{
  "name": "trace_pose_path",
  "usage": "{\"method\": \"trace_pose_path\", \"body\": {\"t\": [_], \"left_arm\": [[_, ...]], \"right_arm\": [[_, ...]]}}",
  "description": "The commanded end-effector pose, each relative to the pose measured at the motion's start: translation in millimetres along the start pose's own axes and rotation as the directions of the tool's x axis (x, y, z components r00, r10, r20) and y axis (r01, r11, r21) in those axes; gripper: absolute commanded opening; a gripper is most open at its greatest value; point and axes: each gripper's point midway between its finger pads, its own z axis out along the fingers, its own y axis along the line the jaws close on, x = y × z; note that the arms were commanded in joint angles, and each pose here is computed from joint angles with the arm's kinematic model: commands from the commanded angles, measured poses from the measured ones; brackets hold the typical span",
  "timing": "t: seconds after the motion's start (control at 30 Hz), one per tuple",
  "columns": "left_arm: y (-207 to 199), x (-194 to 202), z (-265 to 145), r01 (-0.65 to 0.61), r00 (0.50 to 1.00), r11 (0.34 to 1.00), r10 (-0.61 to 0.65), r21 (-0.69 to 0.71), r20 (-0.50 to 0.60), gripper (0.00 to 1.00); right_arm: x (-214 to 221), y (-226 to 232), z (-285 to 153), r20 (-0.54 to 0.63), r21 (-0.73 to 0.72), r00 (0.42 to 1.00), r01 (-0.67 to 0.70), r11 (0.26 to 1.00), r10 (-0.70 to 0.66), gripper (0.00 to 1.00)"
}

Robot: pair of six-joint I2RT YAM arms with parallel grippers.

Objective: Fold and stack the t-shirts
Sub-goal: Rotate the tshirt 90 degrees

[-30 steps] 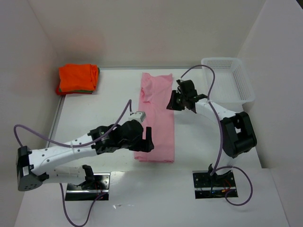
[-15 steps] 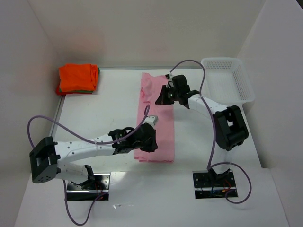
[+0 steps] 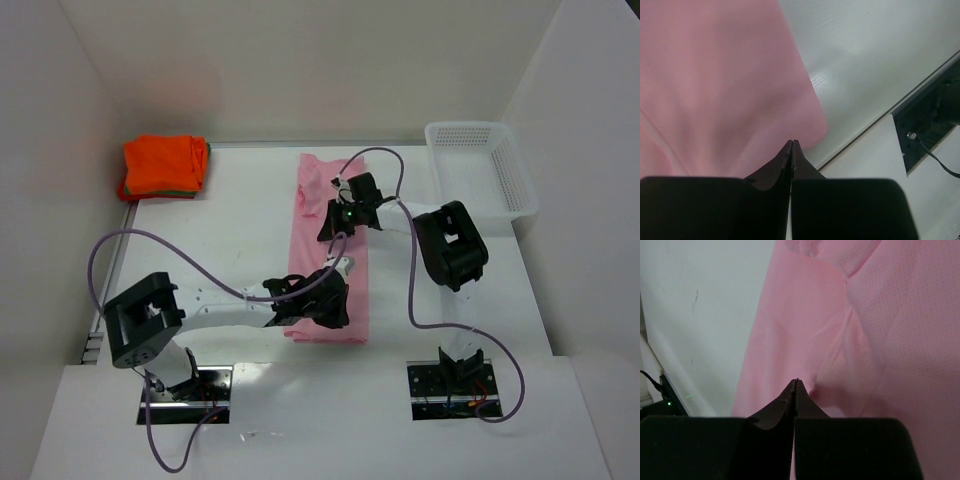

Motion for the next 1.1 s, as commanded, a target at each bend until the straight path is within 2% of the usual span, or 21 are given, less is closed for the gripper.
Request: {"method": "trace_pose_path", "body": {"t": [0.0,0.27,0.4,0.7,1.07], "left_arm": [[-13,2,14,-0.007,1.0,0.997,0.007,0.071,-0.001,0.0],[32,16,25,0.086,0.995,0.989,-0.091,-0.117,-0.041,0.0],[52,27,32,0.125,0.986,0.973,-0.143,-0.196,-0.082,0.0],[58,43,38,0.137,0.975,0.965,-0.171,-0.222,-0.142,0.0],[54,43,26,0.176,0.97,0.963,-0.205,-0.203,-0.128,0.0]], "right_arm": [[-14,11,10,0.02,-0.072,0.997,0.076,0.994,-0.075,0.0],[-2,-22,33,-0.034,0.02,0.999,0.02,1.0,-0.019,0.0],[1,-25,35,-0.041,0.024,0.999,0.015,1.0,-0.014,0.0],[-2,-26,35,-0.037,0.035,0.999,0.024,0.999,-0.023,0.0],[-5,-33,41,-0.042,0.031,0.999,0.013,0.999,-0.012,0.0]]}}
